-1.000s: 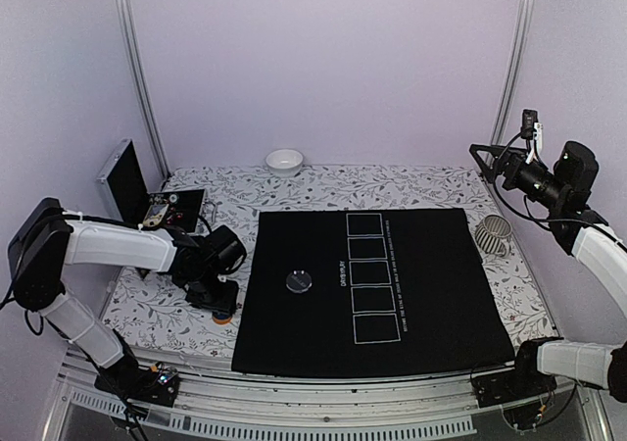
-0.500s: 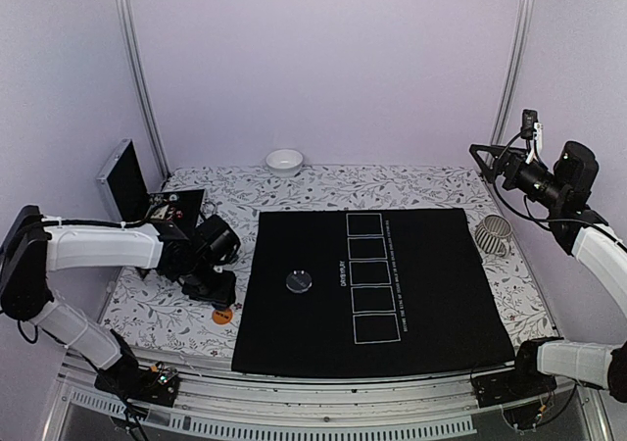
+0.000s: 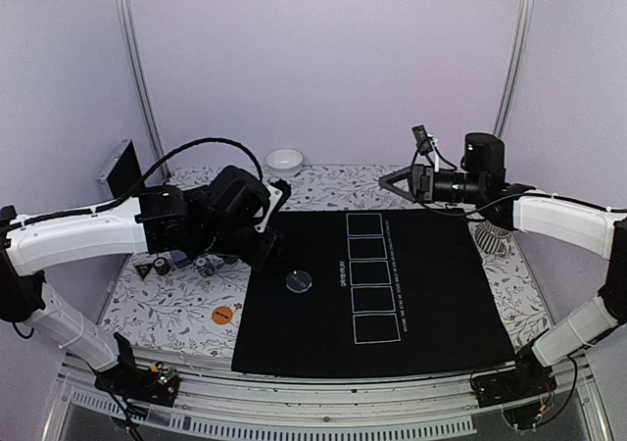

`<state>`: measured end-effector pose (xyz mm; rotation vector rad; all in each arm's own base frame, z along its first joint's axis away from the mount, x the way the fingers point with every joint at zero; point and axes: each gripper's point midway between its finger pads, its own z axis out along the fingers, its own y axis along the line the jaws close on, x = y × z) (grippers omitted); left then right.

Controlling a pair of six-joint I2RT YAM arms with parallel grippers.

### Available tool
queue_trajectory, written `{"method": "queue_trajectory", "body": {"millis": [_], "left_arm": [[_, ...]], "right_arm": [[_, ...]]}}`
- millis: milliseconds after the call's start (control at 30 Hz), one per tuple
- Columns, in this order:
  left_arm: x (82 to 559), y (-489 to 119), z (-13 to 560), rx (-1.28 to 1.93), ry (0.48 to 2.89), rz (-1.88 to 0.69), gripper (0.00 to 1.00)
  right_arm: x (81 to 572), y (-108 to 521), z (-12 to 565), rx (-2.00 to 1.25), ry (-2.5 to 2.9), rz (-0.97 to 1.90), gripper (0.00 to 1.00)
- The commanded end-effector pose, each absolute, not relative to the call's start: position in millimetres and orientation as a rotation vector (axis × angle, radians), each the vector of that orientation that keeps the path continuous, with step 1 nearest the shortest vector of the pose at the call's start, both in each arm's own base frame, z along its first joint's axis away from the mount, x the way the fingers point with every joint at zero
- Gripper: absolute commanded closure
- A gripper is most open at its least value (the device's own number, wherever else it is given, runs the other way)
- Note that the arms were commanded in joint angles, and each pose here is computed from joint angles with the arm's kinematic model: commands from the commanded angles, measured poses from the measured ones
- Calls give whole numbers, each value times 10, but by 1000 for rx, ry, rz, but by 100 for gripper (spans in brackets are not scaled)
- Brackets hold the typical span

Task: Distribute texas hold em gaming equipment
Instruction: Pass from the left arm to the right

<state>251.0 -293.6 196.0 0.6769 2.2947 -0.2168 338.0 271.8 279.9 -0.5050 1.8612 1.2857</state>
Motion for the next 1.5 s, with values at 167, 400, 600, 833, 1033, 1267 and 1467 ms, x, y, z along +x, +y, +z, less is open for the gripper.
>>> {"method": "queue_trajectory", "body": {"millis": [167,400,600,833,1033,1267,1467], "left_arm": [[2243,-3541,2531,968,1875,-149,63],[2222,-3627,2616,993,1767,-36,58],[2169,-3685,2600,1016,1748,-4,58],[2187,-3693,2576,1013,1750,11,59],[2200,-3661,2586,1000,1751,26,60],[2217,-3639,2551,986,1760,44,60],[2222,-3626,2559,975,1762,43,60]], "right_arm": [[2618,3743,2864,-880,1868,1715,49],[2382,4086,2748,-973,1871,1818,56],[2301,4245,2687,-1023,1872,1850,60],[2316,4334,2653,-1043,1871,1859,67],[2310,4330,2684,-1049,1852,1836,74],[2263,4416,2585,-1061,1880,1840,73],[2285,4445,2572,-1046,1898,1789,93]]}}
